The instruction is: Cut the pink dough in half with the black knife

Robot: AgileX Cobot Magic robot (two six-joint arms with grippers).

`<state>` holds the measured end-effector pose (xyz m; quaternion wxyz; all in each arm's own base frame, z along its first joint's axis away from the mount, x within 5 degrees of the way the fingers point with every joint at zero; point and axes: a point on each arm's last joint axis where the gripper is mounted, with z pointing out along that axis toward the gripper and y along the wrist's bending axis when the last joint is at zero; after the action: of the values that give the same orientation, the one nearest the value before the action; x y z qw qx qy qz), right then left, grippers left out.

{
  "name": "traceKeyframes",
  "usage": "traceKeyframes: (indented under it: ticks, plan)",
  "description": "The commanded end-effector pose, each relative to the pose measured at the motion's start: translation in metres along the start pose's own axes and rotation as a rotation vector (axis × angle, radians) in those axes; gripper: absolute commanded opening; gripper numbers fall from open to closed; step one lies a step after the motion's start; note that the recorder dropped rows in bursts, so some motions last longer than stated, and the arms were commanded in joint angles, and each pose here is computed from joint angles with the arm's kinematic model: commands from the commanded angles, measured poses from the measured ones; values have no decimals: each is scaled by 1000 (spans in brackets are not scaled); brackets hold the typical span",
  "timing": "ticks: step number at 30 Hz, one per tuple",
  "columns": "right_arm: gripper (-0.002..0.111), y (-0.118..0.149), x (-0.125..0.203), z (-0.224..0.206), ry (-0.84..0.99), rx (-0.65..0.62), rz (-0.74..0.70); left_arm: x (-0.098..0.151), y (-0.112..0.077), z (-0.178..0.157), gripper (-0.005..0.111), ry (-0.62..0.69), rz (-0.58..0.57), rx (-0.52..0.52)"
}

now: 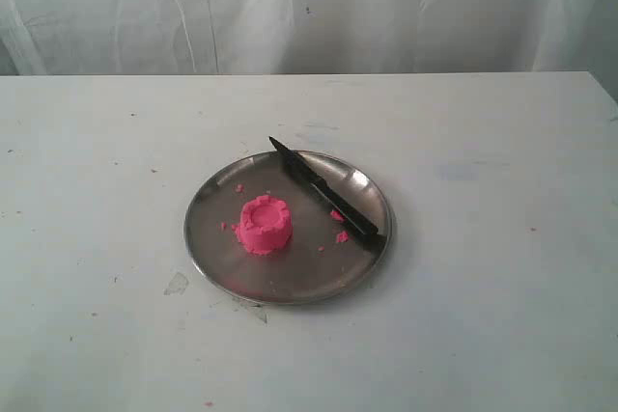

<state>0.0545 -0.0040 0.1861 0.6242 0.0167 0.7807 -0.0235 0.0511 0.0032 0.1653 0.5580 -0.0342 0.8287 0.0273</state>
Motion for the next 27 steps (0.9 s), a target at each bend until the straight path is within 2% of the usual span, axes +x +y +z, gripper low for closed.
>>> traceKeyframes:
  ticks: [1, 10, 19, 22, 27]
  plan:
    - [0, 0, -1, 0, -16, 5, -12, 1, 0, 0, 0, -3, 0, 5]
    - [0, 1, -18, -2, -209, -6, -13, 1, 0, 0, 0, -3, 0, 5]
    - [0, 1, -28, -5, -322, -12, -13, 1, 0, 0, 0, -3, 0, 5]
    - [0, 2, -42, -11, -487, -21, -15, 1, 0, 0, 0, -3, 0, 5]
    - [0, 4, -72, -37, -928, -46, -15, 1, 0, 0, 0, -3, 0, 5]
